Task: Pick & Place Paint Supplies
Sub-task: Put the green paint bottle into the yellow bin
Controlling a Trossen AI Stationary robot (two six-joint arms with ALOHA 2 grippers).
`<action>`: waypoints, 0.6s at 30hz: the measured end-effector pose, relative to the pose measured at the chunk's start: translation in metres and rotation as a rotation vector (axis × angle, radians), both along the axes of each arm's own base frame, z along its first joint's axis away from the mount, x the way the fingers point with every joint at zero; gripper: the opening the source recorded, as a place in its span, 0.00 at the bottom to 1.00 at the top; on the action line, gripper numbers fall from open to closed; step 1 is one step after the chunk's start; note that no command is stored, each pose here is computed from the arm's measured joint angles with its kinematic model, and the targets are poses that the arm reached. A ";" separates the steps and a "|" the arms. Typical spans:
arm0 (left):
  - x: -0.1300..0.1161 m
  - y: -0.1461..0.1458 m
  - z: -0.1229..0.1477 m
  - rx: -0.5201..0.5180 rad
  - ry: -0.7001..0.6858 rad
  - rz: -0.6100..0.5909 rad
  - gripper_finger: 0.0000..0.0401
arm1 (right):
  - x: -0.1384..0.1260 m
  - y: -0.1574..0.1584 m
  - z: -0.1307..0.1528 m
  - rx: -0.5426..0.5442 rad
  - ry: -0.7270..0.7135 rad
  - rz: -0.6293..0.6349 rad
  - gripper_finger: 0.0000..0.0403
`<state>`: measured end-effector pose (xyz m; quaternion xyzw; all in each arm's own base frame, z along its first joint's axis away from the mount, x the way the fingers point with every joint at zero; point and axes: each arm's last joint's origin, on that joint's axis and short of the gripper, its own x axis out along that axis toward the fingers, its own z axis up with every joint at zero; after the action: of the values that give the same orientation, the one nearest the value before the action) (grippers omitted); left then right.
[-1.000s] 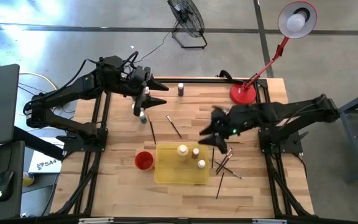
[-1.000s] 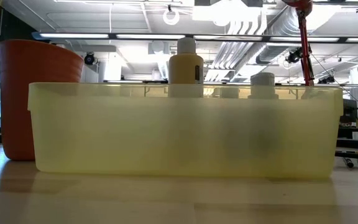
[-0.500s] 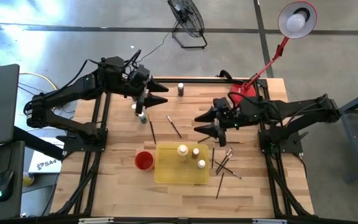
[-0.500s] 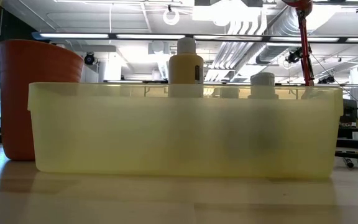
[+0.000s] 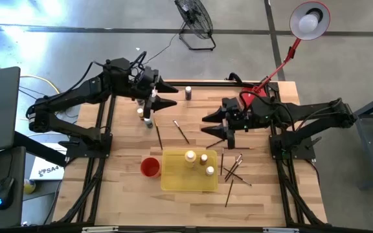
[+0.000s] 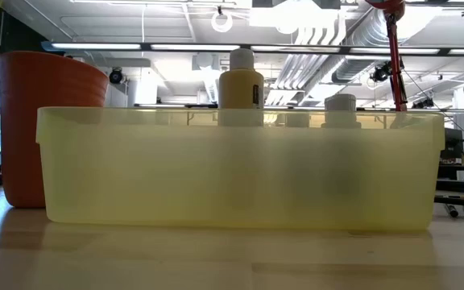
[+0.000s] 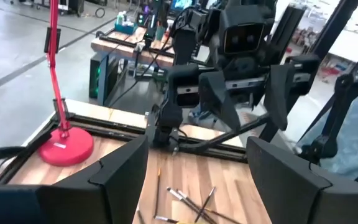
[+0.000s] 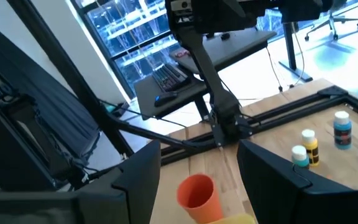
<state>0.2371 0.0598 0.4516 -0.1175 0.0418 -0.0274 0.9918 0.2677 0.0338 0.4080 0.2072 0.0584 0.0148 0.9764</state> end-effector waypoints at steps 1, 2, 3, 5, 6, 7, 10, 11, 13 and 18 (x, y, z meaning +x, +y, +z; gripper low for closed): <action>0.000 0.000 0.000 -0.002 -0.005 -0.001 0.66 | 0.000 -0.001 0.000 -0.010 0.001 -0.001 0.50; 0.000 0.000 0.001 0.000 -0.014 -0.001 0.66 | 0.000 -0.001 0.000 -0.013 0.002 -0.004 0.50; 0.000 0.000 0.002 0.003 -0.023 -0.003 0.66 | 0.000 -0.002 0.000 -0.013 0.004 -0.008 0.50; -0.009 -0.003 0.006 0.009 -0.032 -0.005 0.66 | 0.000 -0.003 -0.001 -0.004 0.009 -0.011 0.50; -0.013 -0.004 0.008 0.022 -0.038 -0.005 0.66 | 0.000 -0.003 -0.001 0.005 0.009 -0.012 0.50; -0.018 -0.006 0.011 0.046 -0.052 -0.006 0.66 | 0.000 -0.003 -0.001 0.011 0.010 -0.012 0.50; -0.039 -0.011 0.020 0.116 -0.081 0.000 0.66 | -0.004 -0.003 0.001 0.027 0.006 -0.004 0.50; -0.046 -0.013 0.023 0.142 -0.097 0.011 0.66 | -0.005 -0.003 0.002 0.051 0.007 -0.006 0.50; -0.064 -0.018 0.026 0.182 -0.087 0.039 0.65 | -0.011 -0.004 0.004 0.082 0.018 -0.009 0.50; -0.098 -0.025 0.016 0.177 0.070 0.125 0.60 | -0.022 -0.002 -0.016 0.083 0.258 -0.021 0.50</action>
<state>0.1392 0.0351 0.4672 -0.0330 0.0713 0.0425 0.9960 0.2452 0.0322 0.3919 0.2481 0.1807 -0.0198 0.9515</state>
